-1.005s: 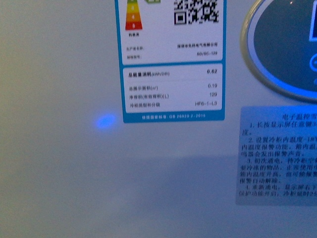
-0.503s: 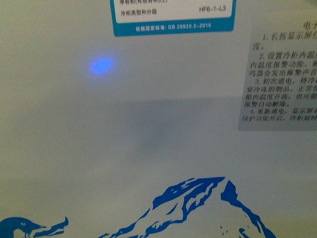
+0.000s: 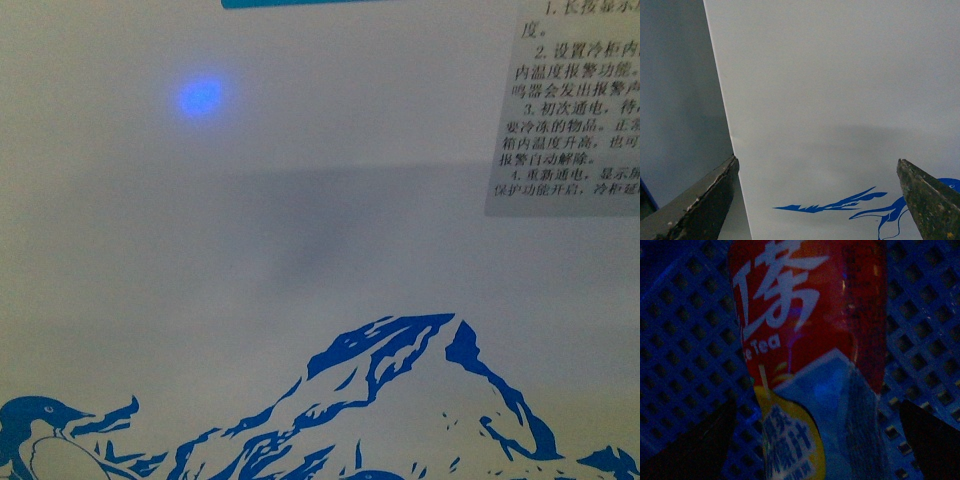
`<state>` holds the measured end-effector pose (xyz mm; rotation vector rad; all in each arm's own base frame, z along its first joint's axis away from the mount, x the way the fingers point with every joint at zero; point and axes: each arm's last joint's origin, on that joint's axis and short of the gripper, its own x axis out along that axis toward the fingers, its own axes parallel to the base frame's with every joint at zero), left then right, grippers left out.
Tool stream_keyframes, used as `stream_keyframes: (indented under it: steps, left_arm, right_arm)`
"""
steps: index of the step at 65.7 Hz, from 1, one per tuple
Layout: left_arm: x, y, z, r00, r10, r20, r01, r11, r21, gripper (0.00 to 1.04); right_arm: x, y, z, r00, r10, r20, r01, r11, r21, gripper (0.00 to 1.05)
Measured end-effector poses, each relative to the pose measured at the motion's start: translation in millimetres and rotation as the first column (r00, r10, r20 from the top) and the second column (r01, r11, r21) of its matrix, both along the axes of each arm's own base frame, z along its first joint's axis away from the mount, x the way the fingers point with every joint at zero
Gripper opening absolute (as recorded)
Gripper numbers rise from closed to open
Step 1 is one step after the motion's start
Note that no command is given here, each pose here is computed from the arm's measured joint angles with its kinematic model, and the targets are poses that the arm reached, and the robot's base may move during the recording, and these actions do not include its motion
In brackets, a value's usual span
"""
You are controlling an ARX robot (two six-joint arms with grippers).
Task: Put drink in fridge
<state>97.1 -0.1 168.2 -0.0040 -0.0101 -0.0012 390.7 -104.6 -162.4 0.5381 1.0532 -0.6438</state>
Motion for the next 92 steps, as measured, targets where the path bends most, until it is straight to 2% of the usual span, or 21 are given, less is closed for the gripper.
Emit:
stream_keyframes:
  steps: [24, 50, 66, 77, 85, 92]
  left_arm:
    - [0.0, 0.0, 0.0, 1.0, 0.0, 0.0, 0.0, 1.0, 0.0, 0.97]
    - [0.0, 0.0, 0.0, 1.0, 0.0, 0.0, 0.0, 1.0, 0.0, 0.97]
    - [0.0, 0.0, 0.0, 1.0, 0.0, 0.0, 0.0, 1.0, 0.0, 0.97]
    - [0.0, 0.0, 0.0, 1.0, 0.0, 0.0, 0.0, 1.0, 0.0, 0.97]
    - [0.0, 0.0, 0.0, 1.0, 0.0, 0.0, 0.0, 1.0, 0.0, 0.97]
    - [0.0, 0.0, 0.0, 1.0, 0.0, 0.0, 0.0, 1.0, 0.0, 0.97]
  right_arm:
    - [10.4, -4.4, -26.6, 0.999, -0.031, -0.027, 0.03, 0.999, -0.028, 0.97]
    - [18.4, -4.2, -31.2, 0.998, -0.021, -0.054, 0.019, 0.999, -0.049, 0.97]
    - [21.0, -4.0, -28.1, 0.999, -0.007, -0.036, 0.005, 0.999, -0.047, 0.71]
    - [8.8, -2.3, -11.8, 1.0, 0.02, -0.018, -0.021, 0.999, -0.04, 0.47]
    - [-1.1, 0.4, 4.8, 0.998, 0.063, -0.003, -0.063, 0.997, -0.053, 0.4]
    - [-8.6, 3.1, 33.6, 0.992, 0.118, 0.037, -0.116, 0.991, -0.071, 0.38]
